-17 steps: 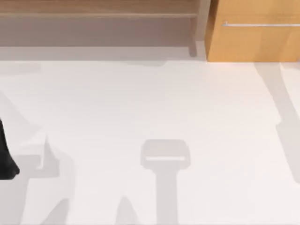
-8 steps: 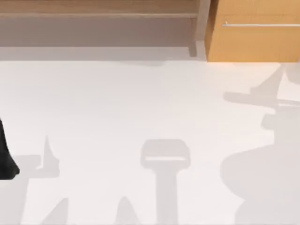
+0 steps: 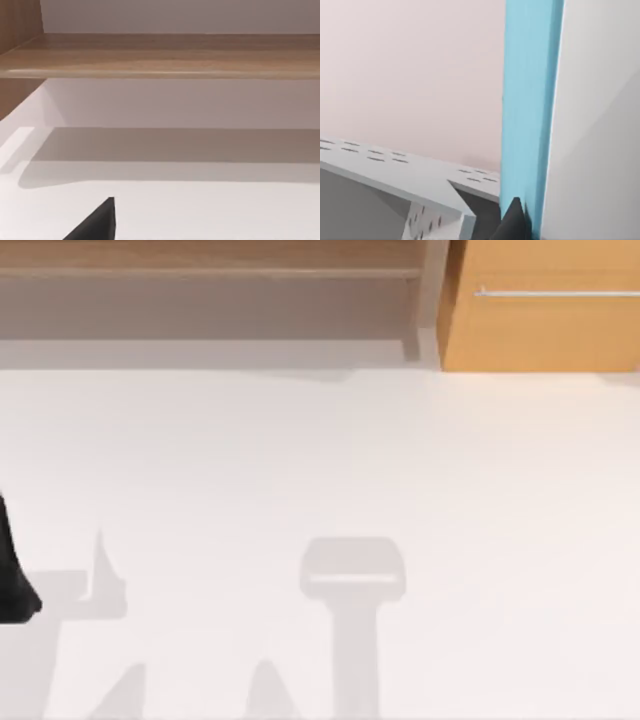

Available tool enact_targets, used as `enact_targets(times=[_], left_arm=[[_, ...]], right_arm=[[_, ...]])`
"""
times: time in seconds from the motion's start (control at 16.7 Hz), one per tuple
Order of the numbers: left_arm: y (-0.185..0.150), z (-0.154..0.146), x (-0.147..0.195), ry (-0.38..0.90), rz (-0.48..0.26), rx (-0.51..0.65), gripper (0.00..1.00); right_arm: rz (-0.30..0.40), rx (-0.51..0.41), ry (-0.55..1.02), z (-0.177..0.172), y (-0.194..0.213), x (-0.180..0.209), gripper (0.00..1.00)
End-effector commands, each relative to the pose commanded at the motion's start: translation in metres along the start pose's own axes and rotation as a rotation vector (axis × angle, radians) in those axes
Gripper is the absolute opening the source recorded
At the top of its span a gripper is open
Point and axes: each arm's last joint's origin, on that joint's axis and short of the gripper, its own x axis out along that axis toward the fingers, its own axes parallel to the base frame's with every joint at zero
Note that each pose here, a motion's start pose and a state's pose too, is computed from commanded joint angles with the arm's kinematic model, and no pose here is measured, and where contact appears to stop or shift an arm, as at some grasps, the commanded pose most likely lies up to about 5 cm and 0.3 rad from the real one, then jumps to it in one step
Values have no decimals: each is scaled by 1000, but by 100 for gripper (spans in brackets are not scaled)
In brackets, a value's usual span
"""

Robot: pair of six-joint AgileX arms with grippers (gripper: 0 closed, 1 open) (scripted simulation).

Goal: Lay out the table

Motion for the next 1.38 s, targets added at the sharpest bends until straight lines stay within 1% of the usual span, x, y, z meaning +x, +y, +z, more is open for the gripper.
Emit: enact_targets(times=[0.12, 0.24, 0.42, 0.48, 0.54, 0.96, 1.38], left_arm=[[0, 0, 0, 0, 0, 0, 100], [0, 0, 0, 0, 0, 0, 100], [0, 0, 0, 0, 0, 0, 100], [0, 0, 0, 0, 0, 0, 100], [0, 0, 0, 0, 0, 0, 100], [0, 0, 0, 0, 0, 0, 100], [0, 0, 0, 0, 0, 0, 100]], right_arm=[[-12, 100, 93, -26, -8, -2, 0], [-9, 174, 191, -54, -7, -3, 0], [-2, 246, 316, -91, -1, -4, 0], [-3, 258, 338, -98, -1, -4, 0], [-4, 269, 358, -103, 0, -3, 0], [-5, 271, 354, -103, -1, -2, 0], [-4, 270, 357, -110, 3, 19, 0]])
